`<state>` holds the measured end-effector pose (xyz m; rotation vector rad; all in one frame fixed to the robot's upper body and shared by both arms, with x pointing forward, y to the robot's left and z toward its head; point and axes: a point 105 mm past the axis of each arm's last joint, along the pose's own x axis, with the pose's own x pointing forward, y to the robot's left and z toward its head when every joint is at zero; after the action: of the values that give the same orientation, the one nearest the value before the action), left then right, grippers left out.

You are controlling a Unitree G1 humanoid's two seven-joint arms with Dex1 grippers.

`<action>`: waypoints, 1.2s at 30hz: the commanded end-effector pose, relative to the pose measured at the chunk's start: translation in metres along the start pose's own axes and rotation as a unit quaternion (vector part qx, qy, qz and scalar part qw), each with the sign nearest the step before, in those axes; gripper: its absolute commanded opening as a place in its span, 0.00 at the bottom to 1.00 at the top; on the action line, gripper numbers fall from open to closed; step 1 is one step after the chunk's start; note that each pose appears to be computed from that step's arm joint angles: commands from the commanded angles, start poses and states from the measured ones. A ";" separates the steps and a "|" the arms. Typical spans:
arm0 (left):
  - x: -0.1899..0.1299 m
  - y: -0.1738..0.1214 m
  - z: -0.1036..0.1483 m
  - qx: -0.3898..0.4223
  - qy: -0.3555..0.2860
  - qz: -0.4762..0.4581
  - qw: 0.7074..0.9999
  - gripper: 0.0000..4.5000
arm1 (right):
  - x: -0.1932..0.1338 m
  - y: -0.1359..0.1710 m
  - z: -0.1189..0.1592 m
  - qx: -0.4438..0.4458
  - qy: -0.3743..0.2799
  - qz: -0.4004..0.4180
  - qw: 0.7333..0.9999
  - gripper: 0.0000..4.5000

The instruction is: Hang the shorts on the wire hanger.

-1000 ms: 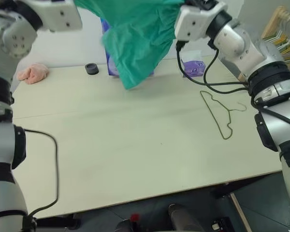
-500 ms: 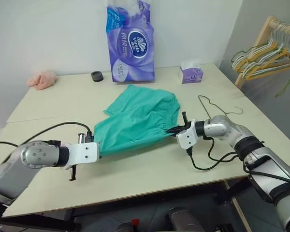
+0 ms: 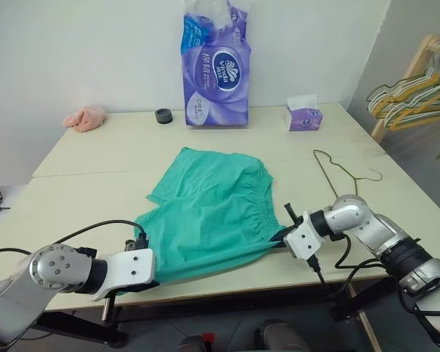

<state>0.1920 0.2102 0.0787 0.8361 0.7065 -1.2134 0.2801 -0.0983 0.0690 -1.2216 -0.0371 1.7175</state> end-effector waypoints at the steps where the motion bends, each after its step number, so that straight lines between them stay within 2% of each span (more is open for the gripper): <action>1: 0.000 -0.003 -0.001 -0.009 0.007 -0.006 1.000 0.04 | -0.011 0.000 0.004 0.014 0.002 0.008 1.000 0.05; 4: 0.001 -0.013 0.001 -0.023 -0.001 -0.031 0.999 0.19 | -0.013 0.004 0.008 0.022 0.001 0.020 1.000 0.21; 10: 0.000 -0.027 0.010 -0.026 -0.023 -0.061 0.998 0.60 | -0.023 0.017 0.023 0.048 -0.015 0.074 0.996 0.69; 14: -0.007 -0.030 0.030 -0.041 -0.075 -0.074 0.994 0.88 | -0.036 0.006 0.044 0.099 -0.063 0.062 0.991 1.00; 16: -0.011 -0.027 0.037 -0.056 -0.098 -0.072 0.991 0.99 | -0.042 -0.003 0.052 0.126 -0.086 0.042 0.987 1.00; 19: -0.018 -0.011 0.047 -0.085 -0.142 -0.033 0.986 0.99 | -0.054 -0.022 0.056 0.187 -0.116 -0.012 0.976 1.00; 22: -0.027 0.024 0.064 -0.103 -0.203 0.053 0.972 0.99 | -0.069 -0.048 0.042 0.263 -0.128 -0.110 0.950 1.00; 25: -0.033 0.053 0.082 -0.107 -0.252 0.123 0.954 0.99 | -0.088 -0.069 0.017 0.325 -0.128 -0.221 0.911 1.00; 27: -0.035 0.071 0.089 -0.111 -0.271 0.172 0.941 0.99 | -0.108 -0.085 -0.009 0.359 -0.117 -0.327 0.866 1.00; 29: -0.035 0.077 0.093 -0.109 -0.279 0.186 0.936 0.99 | -0.121 -0.087 -0.030 0.381 -0.095 -0.387 0.834 1.00; 30: -0.035 0.078 0.094 -0.106 -0.282 0.186 0.935 0.99 | -0.125 -0.086 -0.036 0.384 -0.085 -0.401 0.827 1.00; 31: -0.035 0.081 0.096 -0.108 -0.288 0.191 0.932 0.99 | -0.132 -0.084 -0.048 0.401 -0.070 -0.431 0.805 1.00; 32: -0.035 0.086 0.100 -0.114 -0.297 0.192 0.928 0.99 | -0.147 -0.079 -0.074 0.433 -0.034 -0.491 0.755 1.00; 34: -0.035 0.091 0.104 -0.120 -0.308 0.186 0.925 0.99 | -0.167 -0.065 -0.108 0.466 0.026 -0.567 0.679 1.00; 35: -0.035 0.093 0.107 -0.122 -0.316 0.173 0.925 0.99 | -0.176 -0.052 -0.129 0.484 0.078 -0.600 0.633 1.00; 36: -0.035 0.093 0.110 -0.125 -0.324 0.158 0.924 0.99 | -0.182 -0.044 -0.141 0.492 0.107 -0.620 0.602 1.00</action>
<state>0.2772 0.1503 0.1743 0.3008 0.1783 -0.9589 0.4066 -0.2447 0.1435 -0.2402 0.1756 0.3371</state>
